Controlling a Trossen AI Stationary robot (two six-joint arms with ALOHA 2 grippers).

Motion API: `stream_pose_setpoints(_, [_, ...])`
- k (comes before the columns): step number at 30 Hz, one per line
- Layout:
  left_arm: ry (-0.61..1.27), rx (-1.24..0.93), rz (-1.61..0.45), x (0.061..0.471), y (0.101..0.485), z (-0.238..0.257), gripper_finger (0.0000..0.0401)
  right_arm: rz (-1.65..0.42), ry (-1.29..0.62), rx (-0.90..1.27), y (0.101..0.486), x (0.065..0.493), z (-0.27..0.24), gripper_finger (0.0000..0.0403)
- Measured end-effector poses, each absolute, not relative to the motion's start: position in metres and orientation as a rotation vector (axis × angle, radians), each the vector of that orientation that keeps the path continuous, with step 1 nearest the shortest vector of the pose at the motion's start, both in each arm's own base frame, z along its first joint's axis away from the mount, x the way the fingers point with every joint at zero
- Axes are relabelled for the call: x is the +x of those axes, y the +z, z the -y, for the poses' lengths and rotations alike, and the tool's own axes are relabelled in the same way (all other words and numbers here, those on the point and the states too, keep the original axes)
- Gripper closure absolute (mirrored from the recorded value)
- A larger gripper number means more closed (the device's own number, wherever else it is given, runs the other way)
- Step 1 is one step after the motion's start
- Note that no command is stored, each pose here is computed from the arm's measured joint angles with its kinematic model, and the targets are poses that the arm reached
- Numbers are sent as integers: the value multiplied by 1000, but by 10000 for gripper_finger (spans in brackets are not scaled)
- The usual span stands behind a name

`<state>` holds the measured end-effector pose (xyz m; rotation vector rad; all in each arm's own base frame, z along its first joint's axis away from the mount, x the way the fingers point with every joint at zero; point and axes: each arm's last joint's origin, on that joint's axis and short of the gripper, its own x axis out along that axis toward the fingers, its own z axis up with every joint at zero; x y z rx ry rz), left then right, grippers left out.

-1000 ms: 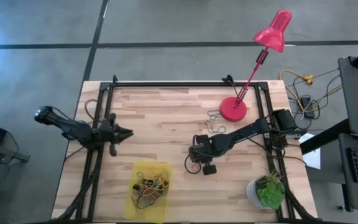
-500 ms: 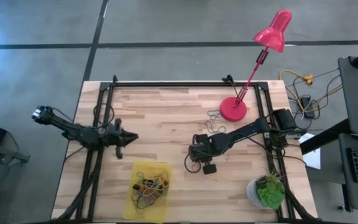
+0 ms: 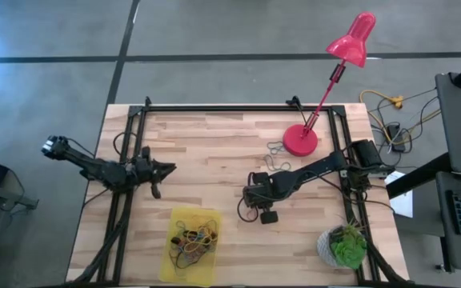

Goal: Pick and place rubber bands into bin
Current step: Put the red rubber band into the bin

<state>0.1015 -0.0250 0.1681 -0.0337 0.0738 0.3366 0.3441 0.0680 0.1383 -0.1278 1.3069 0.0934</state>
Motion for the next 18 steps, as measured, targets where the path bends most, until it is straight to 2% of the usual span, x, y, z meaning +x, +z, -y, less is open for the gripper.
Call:
stream_pose_setpoints(9, [328,-100,22,94,168,21,375,-1309,76,-103,138,344,-68,394])
stream_pose_setpoints(18, [621,-119,83,93,171,-7,375,-1305,62,-88,139,345,-67,394])
